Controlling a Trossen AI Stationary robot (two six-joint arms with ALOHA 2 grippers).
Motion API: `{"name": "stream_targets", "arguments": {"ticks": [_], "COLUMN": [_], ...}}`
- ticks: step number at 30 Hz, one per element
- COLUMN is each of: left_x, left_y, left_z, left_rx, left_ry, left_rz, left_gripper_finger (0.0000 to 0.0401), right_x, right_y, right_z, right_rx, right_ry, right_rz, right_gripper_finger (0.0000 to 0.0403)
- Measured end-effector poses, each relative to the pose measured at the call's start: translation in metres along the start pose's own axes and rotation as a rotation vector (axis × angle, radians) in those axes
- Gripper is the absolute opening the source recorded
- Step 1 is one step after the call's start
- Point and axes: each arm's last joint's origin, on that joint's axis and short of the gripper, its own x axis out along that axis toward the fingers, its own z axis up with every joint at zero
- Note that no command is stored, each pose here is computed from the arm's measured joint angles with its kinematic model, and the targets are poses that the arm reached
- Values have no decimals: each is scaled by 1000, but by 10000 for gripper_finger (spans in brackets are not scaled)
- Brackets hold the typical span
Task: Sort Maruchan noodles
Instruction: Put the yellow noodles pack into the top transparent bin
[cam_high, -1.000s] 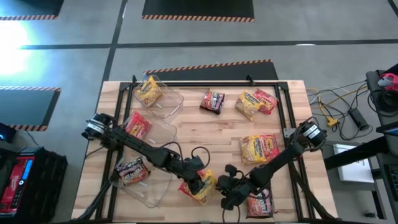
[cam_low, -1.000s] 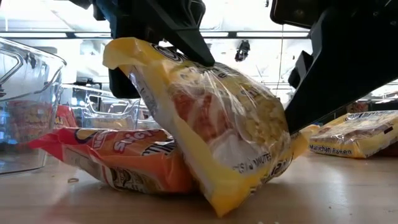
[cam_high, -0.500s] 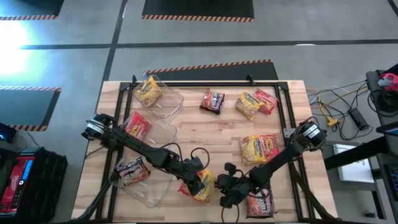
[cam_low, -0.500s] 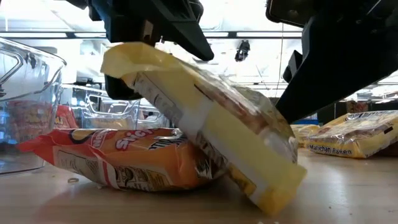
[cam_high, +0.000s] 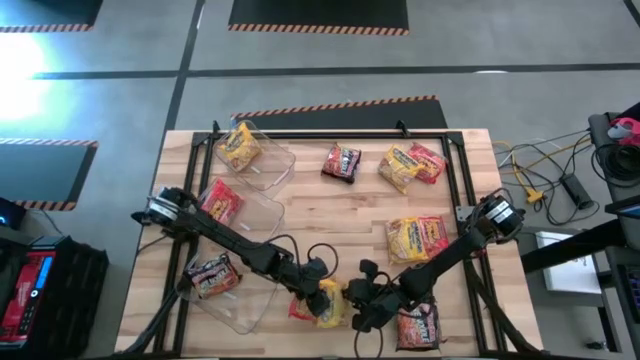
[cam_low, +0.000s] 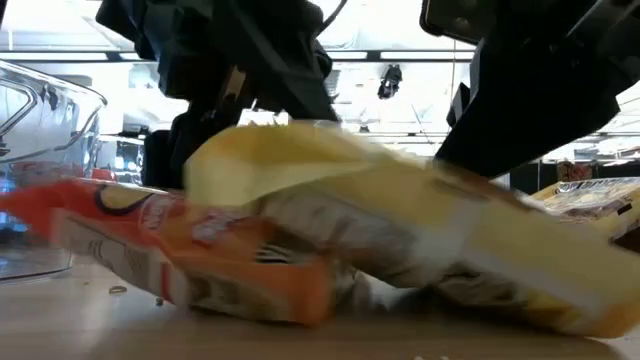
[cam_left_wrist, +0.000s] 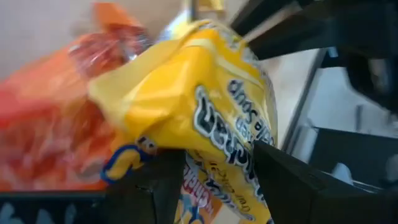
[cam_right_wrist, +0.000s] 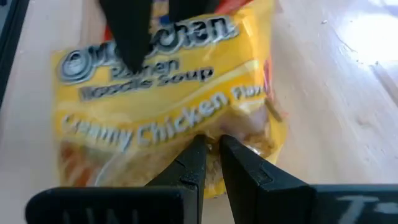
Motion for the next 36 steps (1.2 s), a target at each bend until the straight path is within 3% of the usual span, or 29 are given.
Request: {"name": "stream_targets", "arguments": {"ticks": [13,22,29,36], "left_x": [0,-1,-1,-7], "left_y": [-1,0,0,-6], "left_z": [3,3,6,10], "left_rx": [18,4,29,76], "left_ry": [-17,-1,-21,-22], "left_rz": [-15,-7,-8,-36], "left_gripper_finger": [176,146,138,126], "right_x": [6,4,-18,-41], "right_y": [1,3,2,-2], "right_z": [-6,-5,-3,1], "right_rx": [-23,-25,-33,38], "right_ry": [-1,-1,59,147], "right_rz": [-12,-1,-3,32], "right_gripper_finger": [43,43,43,43]}}
